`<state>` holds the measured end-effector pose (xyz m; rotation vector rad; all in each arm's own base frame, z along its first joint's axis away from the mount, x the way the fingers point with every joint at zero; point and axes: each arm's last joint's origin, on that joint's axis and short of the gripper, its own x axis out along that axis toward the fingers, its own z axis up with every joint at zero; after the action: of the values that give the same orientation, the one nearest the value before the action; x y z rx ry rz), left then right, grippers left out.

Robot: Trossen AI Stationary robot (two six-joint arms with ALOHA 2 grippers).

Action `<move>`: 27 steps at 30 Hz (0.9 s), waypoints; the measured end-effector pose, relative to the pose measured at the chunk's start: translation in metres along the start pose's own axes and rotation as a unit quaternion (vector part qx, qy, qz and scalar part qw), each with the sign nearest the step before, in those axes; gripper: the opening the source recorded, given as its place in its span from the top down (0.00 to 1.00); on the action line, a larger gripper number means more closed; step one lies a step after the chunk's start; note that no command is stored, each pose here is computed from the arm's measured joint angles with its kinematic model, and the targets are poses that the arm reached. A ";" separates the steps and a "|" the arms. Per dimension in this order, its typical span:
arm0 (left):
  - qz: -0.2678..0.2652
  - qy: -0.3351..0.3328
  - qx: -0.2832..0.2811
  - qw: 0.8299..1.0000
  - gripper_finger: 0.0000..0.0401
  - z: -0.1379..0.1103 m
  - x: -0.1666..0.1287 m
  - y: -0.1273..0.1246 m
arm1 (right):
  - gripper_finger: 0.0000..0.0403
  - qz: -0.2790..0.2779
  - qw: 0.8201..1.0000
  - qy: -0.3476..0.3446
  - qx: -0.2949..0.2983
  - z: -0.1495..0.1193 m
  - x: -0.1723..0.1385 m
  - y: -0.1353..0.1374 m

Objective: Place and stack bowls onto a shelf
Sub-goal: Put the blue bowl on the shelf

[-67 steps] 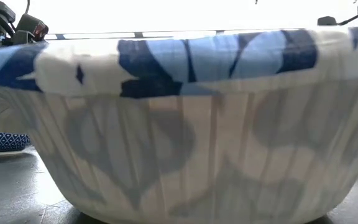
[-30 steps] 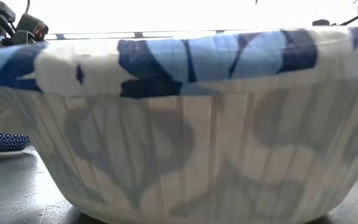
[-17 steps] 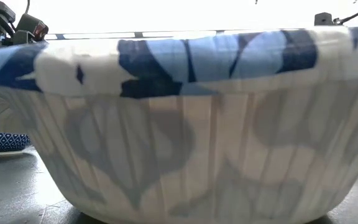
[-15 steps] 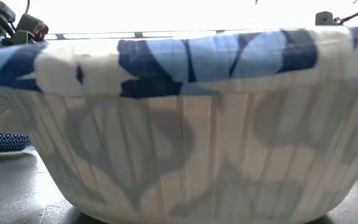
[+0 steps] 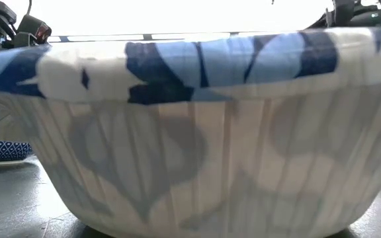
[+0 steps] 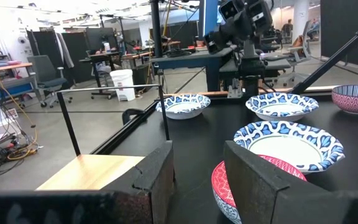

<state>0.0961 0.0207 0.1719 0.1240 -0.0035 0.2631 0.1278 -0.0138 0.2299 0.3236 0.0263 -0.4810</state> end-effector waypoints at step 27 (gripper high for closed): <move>-0.001 0.000 0.011 1.000 0.69 0.000 0.000 0.000 | 0.57 0.005 0.930 0.325 0.170 -0.004 0.021 0.024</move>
<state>0.0961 0.0207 0.1720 0.1452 -0.0011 0.2619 0.1574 -0.0022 0.2308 0.8155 0.5914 -0.3494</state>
